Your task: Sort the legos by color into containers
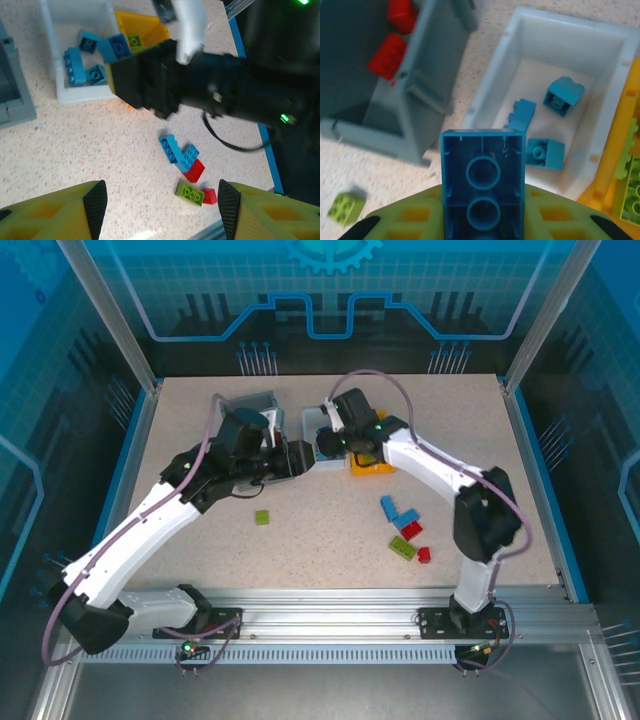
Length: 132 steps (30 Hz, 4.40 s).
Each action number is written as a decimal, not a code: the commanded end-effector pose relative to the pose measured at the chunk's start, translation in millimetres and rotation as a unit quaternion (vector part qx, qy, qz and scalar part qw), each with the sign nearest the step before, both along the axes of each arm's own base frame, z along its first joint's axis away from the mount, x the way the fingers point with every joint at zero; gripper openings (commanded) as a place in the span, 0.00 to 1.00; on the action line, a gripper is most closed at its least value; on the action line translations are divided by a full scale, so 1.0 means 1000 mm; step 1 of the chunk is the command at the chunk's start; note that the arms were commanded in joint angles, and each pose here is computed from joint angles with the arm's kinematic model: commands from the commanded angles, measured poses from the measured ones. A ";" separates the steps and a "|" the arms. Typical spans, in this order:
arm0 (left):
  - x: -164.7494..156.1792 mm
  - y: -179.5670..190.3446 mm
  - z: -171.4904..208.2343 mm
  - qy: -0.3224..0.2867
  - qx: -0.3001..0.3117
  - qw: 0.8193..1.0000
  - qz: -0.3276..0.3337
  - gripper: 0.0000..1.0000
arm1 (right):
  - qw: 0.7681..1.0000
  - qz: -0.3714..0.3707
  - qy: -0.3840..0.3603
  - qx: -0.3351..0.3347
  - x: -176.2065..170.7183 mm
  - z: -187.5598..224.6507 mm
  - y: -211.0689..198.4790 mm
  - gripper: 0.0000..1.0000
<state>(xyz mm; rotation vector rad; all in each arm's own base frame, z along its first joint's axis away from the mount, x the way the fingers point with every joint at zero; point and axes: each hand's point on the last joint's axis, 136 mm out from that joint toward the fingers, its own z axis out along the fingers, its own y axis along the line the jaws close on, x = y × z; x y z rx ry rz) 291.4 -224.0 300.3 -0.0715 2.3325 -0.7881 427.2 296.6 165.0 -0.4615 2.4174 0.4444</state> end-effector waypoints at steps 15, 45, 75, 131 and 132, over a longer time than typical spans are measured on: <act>0.026 -0.022 0.007 -0.061 0.032 0.997 0.018 0.62 | 0.984 -0.075 0.154 0.044 0.087 -0.077 0.024 0.37; -0.053 0.121 -0.016 -0.071 0.123 0.967 0.210 0.62 | 0.998 0.047 0.028 0.037 -0.126 -0.029 0.115 0.63; -0.083 0.161 -0.033 -0.064 0.126 0.959 0.247 0.62 | 0.988 0.030 0.072 -0.134 -0.145 -0.154 0.175 0.45; -0.029 -0.128 -0.074 -0.028 0.028 0.988 -0.152 0.64 | 0.961 -0.237 -0.071 -0.124 0.059 0.063 -0.121 0.64; -0.032 -0.132 -0.081 -0.020 0.034 0.986 -0.159 0.65 | 0.961 -0.238 -0.079 -0.116 0.052 0.075 -0.125 0.63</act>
